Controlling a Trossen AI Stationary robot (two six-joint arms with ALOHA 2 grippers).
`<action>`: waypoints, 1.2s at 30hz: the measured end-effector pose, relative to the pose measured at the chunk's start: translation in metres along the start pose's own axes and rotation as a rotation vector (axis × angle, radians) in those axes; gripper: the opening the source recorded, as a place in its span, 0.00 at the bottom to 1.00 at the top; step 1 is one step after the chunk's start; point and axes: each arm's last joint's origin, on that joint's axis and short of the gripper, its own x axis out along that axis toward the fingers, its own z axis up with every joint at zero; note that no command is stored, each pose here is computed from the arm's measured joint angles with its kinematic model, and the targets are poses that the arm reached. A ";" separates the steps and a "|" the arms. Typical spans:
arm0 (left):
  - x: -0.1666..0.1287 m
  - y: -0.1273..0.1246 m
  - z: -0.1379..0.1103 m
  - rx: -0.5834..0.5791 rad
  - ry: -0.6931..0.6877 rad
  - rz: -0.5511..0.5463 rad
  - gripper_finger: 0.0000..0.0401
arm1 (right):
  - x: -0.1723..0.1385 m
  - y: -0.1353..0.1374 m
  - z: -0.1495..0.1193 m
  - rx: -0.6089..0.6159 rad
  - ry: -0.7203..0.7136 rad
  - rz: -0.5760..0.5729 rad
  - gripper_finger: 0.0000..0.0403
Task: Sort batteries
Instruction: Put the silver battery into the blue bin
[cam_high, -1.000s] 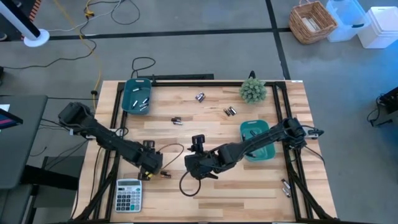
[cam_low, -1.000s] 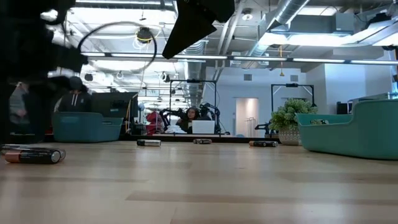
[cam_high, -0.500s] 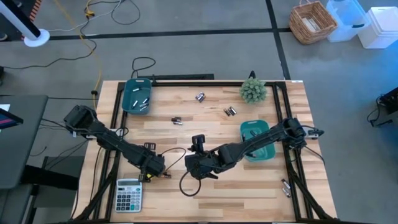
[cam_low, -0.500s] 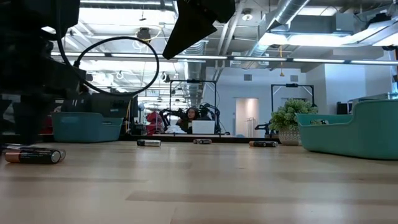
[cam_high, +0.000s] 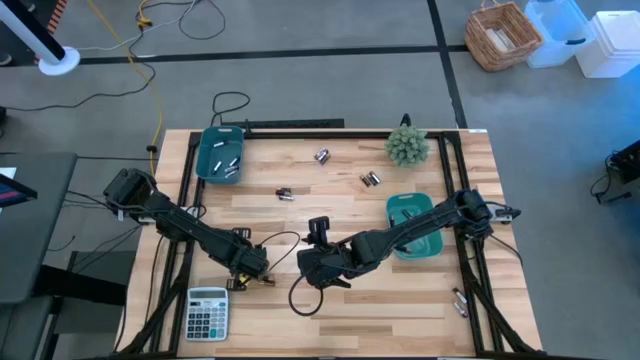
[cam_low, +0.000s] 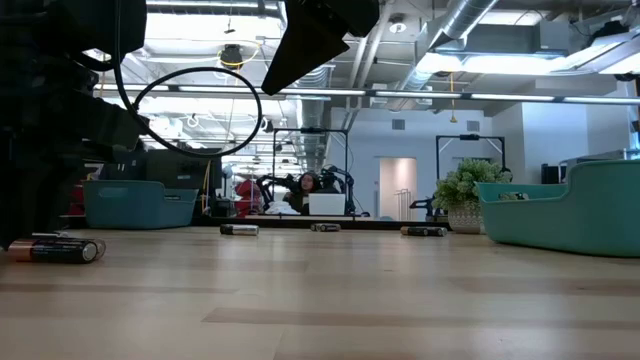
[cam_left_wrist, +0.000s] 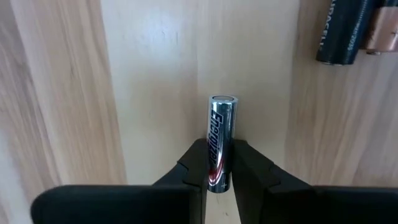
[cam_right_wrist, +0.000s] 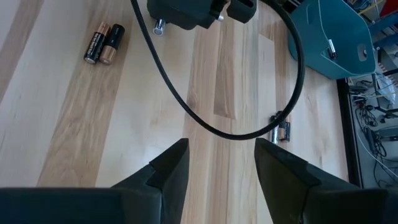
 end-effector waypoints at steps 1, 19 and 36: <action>0.000 0.000 0.000 0.001 -0.002 0.002 0.10 | 0.000 0.000 0.000 0.000 0.000 0.000 0.49; -0.029 0.023 0.005 -0.108 -0.089 0.113 0.10 | 0.000 0.000 0.002 -0.051 -0.015 -0.003 0.45; -0.064 0.101 -0.005 -0.471 -0.218 0.335 0.10 | -0.001 -0.004 0.001 -0.067 -0.003 -0.005 0.45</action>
